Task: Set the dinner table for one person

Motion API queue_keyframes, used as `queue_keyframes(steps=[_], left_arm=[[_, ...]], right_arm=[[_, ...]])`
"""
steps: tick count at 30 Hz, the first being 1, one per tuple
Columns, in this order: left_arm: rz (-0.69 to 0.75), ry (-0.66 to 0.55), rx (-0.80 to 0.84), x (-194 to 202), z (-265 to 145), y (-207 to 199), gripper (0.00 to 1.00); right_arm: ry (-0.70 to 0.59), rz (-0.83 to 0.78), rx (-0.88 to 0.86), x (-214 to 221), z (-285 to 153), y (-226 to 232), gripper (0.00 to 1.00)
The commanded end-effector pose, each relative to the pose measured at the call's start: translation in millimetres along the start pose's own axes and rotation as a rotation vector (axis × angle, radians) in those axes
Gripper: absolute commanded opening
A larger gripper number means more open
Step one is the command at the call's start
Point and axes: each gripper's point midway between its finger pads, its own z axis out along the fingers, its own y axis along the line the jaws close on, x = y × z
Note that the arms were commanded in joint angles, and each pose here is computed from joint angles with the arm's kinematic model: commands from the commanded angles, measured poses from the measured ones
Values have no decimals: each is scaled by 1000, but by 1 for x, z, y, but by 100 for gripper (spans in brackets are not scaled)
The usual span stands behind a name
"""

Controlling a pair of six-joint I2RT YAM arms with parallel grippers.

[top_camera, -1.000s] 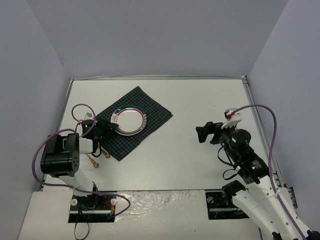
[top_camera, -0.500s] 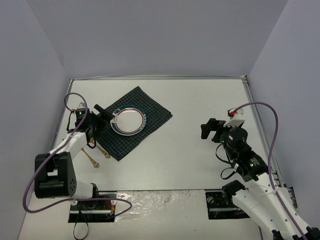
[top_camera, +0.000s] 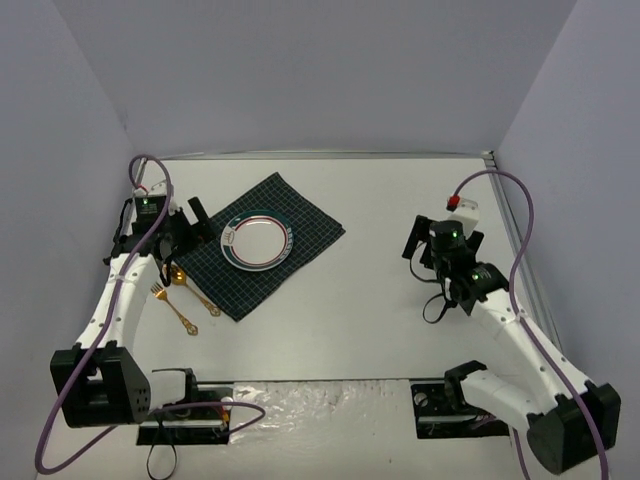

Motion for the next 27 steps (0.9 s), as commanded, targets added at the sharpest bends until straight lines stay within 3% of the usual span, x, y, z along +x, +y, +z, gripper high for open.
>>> queue_keyframes(steps=[1,16,24,27], left_arm=[[176,40,-28,3,-17,7,97],[182,8,-45,7,-19,16,97],[182,7,-51,7,-19,17,97],[182,6,-56,7,-18,18,97]], right_arm=[[-22,39,60,-29,22,3,98],[131,43,230,3,79,-49,73],[161,19,240,10,97,-56,53],[167,10,241,12,101,-55,38]])
